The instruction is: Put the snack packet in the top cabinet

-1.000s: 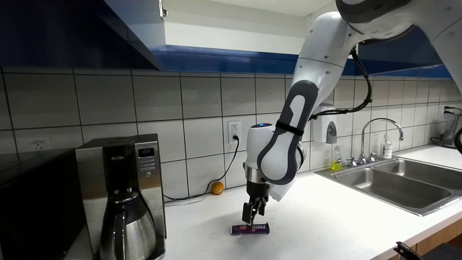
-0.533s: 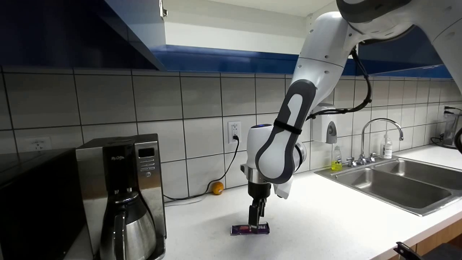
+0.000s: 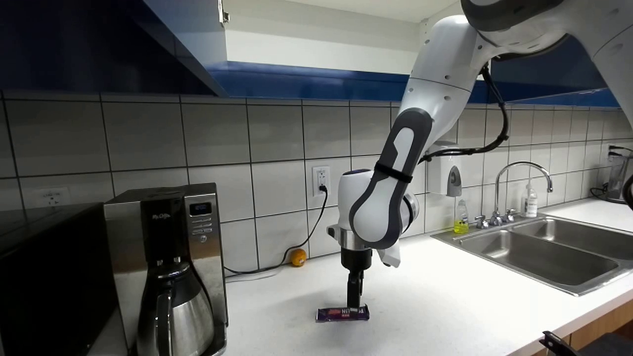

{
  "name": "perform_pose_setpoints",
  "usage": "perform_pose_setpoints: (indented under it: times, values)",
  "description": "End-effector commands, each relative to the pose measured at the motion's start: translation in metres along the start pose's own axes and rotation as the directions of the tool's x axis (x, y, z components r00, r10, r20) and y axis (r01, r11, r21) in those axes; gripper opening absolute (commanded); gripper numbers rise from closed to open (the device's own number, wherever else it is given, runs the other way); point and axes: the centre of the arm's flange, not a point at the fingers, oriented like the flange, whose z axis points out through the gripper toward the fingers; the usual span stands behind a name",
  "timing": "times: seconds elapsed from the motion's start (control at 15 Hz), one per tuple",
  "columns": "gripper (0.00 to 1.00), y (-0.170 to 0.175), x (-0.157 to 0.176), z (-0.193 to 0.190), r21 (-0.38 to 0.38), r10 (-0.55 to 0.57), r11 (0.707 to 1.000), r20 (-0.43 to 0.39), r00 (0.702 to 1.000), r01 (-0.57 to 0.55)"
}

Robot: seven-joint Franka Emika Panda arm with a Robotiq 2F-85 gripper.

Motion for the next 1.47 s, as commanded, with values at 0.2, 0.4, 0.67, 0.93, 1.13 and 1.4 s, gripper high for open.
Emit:
perform_pose_setpoints:
  times: [0.2,0.4,0.67,0.93,1.13,1.4]
  values:
    - [1.0,0.019,0.002,-0.01,-0.007,-0.096,0.995,0.023,0.995,0.096]
    - [1.0,0.023,0.003,-0.008,-0.001,-0.122,0.992,0.049,0.991,0.123]
    - [1.0,0.031,0.004,-0.003,0.012,-0.129,0.992,0.098,0.987,0.128]
    - [1.0,0.035,0.008,0.005,0.012,-0.137,0.991,0.117,0.984,0.136]
    - [1.0,0.034,0.014,0.013,0.017,-0.147,0.989,0.125,0.981,0.146]
    - [1.0,0.033,0.023,0.022,0.019,-0.171,0.985,0.136,0.976,0.17]
